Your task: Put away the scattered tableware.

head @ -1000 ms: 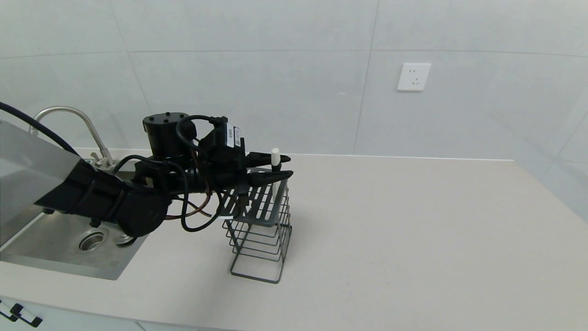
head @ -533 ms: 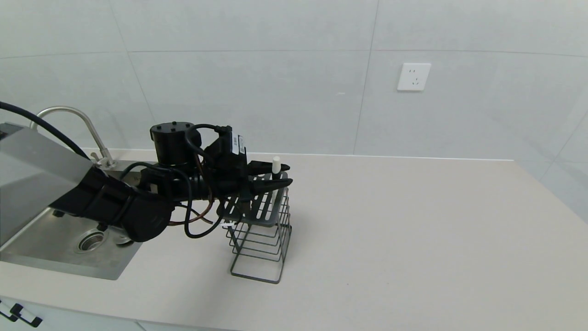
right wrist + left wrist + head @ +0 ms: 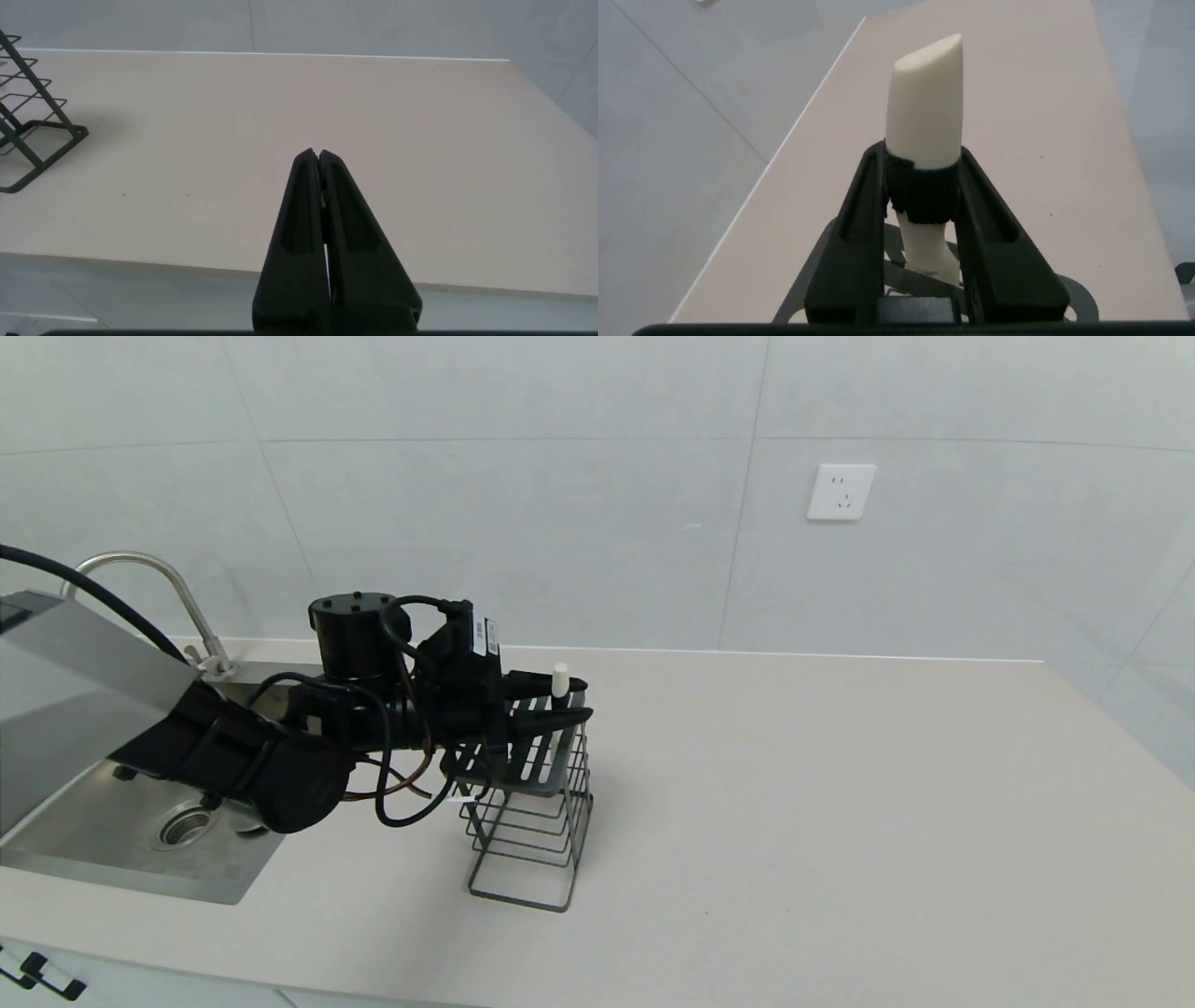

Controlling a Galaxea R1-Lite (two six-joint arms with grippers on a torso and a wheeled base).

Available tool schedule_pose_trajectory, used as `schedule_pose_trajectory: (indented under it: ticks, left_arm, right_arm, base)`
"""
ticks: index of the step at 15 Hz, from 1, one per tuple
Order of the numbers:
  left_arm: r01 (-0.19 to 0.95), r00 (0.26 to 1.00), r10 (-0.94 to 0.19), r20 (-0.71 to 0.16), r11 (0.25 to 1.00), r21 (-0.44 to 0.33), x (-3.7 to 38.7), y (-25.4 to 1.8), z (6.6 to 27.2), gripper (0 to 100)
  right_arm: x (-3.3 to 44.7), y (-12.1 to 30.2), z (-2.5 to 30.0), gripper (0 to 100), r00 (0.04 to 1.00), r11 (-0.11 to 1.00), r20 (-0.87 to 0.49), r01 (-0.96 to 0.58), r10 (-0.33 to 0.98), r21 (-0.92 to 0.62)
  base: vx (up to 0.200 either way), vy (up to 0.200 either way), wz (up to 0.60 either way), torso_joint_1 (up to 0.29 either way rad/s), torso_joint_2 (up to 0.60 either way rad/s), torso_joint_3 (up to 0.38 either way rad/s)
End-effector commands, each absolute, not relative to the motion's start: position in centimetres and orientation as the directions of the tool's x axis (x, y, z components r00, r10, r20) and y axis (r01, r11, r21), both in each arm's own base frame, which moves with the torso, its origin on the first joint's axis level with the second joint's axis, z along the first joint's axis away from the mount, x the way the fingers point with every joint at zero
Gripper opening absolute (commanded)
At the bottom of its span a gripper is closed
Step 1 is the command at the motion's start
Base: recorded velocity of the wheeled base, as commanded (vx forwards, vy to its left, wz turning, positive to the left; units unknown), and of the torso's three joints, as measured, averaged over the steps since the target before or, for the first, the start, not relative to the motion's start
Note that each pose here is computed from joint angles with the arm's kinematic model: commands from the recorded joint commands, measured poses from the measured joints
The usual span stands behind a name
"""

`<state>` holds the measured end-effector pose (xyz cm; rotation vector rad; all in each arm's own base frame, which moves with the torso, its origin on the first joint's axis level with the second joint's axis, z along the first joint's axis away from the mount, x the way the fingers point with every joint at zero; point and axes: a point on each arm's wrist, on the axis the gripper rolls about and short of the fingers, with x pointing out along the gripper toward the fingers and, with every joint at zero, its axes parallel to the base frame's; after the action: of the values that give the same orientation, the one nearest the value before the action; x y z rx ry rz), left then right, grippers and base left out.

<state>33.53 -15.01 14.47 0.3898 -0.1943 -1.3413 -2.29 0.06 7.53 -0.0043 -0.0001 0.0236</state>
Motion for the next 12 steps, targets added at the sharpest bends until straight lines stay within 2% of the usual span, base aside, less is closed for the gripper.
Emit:
schedule_pose_trajectory:
  ticks: [1, 10, 12]
  left_arm:
    - [0.913, 0.224, -0.970, -0.093, 0.175, 0.369, 33.4, -14.9, 14.1, 100]
    - [0.897, 0.217, -0.974, -0.061, 0.175, 0.406, 32.4, -14.8, 14.5, 100]
    - [0.884, 0.230, -0.972, -0.038, 0.192, 0.425, 30.7, -13.8, 15.8, 100]
  right_arm:
    - [-2.3, 0.1, 7.5, 0, 1.000, 1.000, -0.002, -0.025, 0.025, -0.005]
    - [-2.3, 0.1, 7.5, 0, 1.000, 1.000, -0.002, -0.025, 0.025, -0.003]
    - [-2.3, 0.1, 7.5, 0, 1.000, 1.000, -0.002, -0.025, 0.025, -0.003]
  base:
    - [0.000, 0.000, 0.00, 0.000, 0.00, 0.000]
    - [0.000, 0.000, 0.00, 0.000, 0.00, 0.000]
    - [0.000, 0.000, 0.00, 0.000, 0.00, 0.000]
